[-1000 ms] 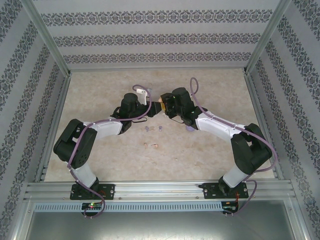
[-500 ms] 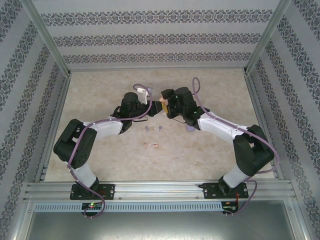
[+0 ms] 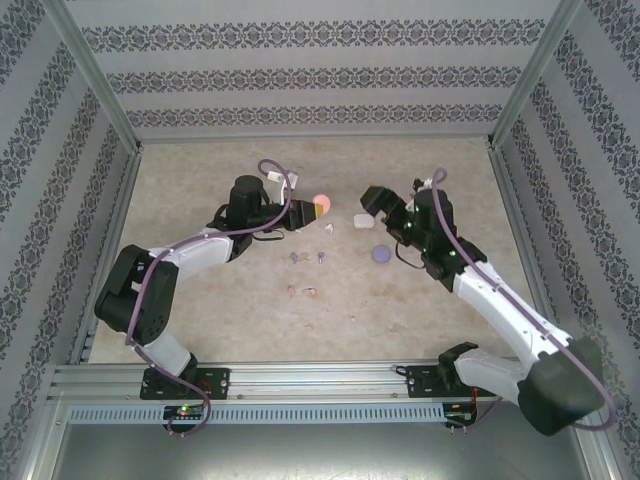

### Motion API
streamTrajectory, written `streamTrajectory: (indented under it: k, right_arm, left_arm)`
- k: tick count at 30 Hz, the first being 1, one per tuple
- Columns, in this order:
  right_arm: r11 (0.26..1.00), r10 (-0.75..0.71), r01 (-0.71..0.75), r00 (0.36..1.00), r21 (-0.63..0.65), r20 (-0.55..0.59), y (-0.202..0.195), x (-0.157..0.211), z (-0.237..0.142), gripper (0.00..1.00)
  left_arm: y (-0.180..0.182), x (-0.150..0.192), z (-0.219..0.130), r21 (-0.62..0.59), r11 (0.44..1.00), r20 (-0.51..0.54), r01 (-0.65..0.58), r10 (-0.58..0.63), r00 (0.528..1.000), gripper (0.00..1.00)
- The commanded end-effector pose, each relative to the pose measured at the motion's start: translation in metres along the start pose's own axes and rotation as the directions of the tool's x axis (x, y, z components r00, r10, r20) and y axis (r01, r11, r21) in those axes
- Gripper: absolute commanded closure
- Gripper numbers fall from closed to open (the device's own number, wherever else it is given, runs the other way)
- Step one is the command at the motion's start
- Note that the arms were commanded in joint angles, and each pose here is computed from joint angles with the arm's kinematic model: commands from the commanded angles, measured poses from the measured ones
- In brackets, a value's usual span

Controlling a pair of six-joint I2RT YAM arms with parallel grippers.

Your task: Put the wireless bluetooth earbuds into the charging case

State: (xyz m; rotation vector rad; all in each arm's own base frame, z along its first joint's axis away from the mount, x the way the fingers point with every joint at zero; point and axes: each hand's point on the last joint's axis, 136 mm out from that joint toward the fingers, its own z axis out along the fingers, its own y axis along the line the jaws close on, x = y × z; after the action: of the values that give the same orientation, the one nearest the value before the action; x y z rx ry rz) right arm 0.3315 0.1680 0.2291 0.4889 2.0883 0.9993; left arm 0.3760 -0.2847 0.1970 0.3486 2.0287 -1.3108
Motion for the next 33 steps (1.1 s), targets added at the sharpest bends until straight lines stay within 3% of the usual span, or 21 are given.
streamTrajectory:
  k: [1,7,12,28,33]
  right_arm:
    - [0.956,-0.286,0.279,0.955,-0.091,-0.076,0.006,0.02,-0.01,0.07]
    - [0.904,-0.4,0.362,0.904,-0.226,-0.154,0.019,0.043,-0.009,0.1]
    - [0.89,-0.428,0.375,0.884,-0.261,-0.188,0.025,0.049,0.006,0.13]
    - [0.886,-0.431,0.362,0.873,-0.291,-0.229,0.038,0.058,0.045,0.2]
    - [0.899,-0.414,0.35,0.875,-0.264,-0.251,0.026,0.063,0.054,0.23]
  left_arm:
    - [-0.026,0.003,-0.01,0.076,0.996,-0.072,-0.049,0.054,0.996,1.0]
    - [-0.037,0.011,-0.01,0.136,0.99,-0.138,-0.029,0.048,0.989,1.0]
    - [-0.044,0.018,-0.012,0.17,0.986,-0.179,-0.004,0.035,0.983,1.0]
    - [-0.057,0.023,-0.01,0.194,0.981,-0.201,-0.013,0.053,0.978,1.0]
    - [-0.062,0.018,-0.012,0.198,0.98,-0.187,-0.025,0.062,0.98,1.0]
